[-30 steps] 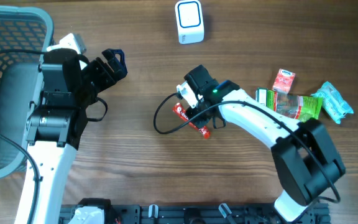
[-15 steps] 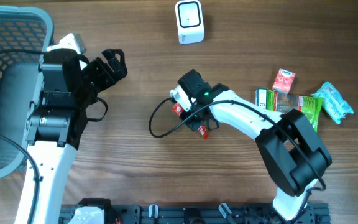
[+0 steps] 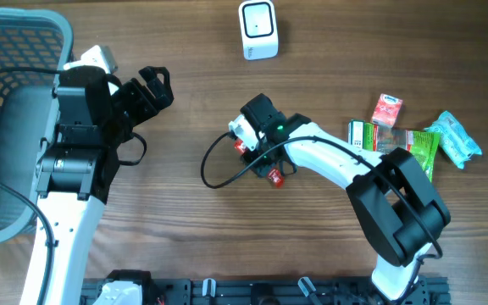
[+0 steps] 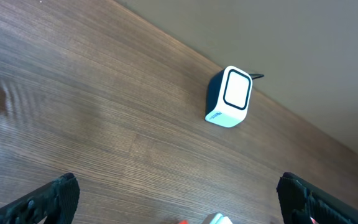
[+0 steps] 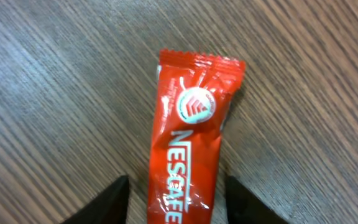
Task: Scan the item barcode
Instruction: 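Grasp the Nescafe stick with the right gripper and lift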
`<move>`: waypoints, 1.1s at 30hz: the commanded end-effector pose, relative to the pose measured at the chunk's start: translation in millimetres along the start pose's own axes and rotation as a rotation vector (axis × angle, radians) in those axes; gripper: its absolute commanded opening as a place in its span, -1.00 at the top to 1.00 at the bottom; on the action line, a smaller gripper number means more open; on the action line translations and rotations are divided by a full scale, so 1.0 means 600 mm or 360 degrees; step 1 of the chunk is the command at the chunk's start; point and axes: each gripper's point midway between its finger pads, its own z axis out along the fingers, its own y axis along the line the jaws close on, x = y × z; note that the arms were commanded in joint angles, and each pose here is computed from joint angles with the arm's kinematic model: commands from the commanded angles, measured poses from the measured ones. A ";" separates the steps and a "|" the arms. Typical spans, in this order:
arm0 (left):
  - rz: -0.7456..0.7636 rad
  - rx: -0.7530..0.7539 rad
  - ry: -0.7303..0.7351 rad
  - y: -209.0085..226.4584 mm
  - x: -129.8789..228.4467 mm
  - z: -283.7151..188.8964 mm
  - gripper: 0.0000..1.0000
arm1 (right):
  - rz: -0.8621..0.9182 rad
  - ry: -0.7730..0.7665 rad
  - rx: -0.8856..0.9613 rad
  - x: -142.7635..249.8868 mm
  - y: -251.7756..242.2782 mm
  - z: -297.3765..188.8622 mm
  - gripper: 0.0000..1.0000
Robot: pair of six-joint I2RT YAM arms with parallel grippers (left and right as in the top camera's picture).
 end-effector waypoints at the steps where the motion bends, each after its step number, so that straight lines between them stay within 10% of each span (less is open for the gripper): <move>1: 0.0025 -0.0009 -0.0008 0.003 -0.003 0.001 -1.00 | 0.0037 0.0176 -0.0014 0.050 0.000 0.036 0.19; 12: 0.0025 -0.0010 -0.0008 0.003 -0.004 0.001 -1.00 | 0.0147 0.0279 0.0135 0.075 -0.024 0.031 0.29; 15: 0.0025 -0.0010 -0.0008 0.003 -0.004 0.001 -1.00 | 0.0154 0.0273 0.0077 0.074 -0.013 0.032 0.91; 33: 0.0025 -0.0010 -0.0008 0.003 -0.004 0.001 -1.00 | 0.0619 -0.0447 -0.1073 0.004 -0.005 -0.228 0.91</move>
